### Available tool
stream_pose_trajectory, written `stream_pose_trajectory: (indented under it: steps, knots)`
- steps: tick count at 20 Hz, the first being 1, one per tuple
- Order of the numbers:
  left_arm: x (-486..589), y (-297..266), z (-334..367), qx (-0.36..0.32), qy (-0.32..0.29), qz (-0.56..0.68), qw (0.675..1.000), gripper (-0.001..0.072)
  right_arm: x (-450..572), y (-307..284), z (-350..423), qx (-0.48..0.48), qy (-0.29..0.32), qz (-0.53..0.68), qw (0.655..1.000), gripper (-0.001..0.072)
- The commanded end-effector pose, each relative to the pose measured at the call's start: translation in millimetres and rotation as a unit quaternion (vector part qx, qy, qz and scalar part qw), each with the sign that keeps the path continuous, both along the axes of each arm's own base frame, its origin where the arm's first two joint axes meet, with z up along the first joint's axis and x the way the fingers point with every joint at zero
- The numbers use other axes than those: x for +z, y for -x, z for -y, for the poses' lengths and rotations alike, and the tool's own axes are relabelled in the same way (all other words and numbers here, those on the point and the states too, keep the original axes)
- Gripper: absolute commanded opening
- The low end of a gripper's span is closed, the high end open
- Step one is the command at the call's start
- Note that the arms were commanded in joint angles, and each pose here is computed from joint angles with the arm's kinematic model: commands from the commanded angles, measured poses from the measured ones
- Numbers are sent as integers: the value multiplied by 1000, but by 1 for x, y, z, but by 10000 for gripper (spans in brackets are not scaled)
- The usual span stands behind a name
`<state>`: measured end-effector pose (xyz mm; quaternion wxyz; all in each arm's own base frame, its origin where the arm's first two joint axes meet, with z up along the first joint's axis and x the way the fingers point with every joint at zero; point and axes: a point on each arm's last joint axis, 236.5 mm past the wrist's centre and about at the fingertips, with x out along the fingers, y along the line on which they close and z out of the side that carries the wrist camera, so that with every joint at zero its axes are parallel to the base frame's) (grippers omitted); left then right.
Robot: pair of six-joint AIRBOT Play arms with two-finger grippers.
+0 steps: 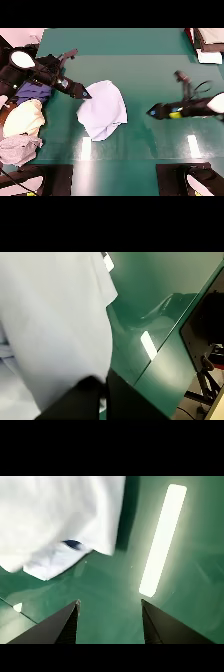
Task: Fold the shirts.
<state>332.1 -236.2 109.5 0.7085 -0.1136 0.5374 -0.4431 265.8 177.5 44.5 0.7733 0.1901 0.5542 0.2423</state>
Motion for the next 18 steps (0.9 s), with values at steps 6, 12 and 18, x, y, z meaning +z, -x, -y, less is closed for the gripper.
stream_pose_trajectory:
  steps: [6,12,18]
  knots:
    - [18,4,0,-10,0,7,1000,23,-101,-14,-73,-4,3,-24,1000,437]
    - [18,7,0,-13,0,4,1000,23,-117,-47,-99,17,12,-43,999,435]
    - [18,12,-1,-22,-1,-4,1000,23,-117,-50,-106,68,21,-33,997,19]
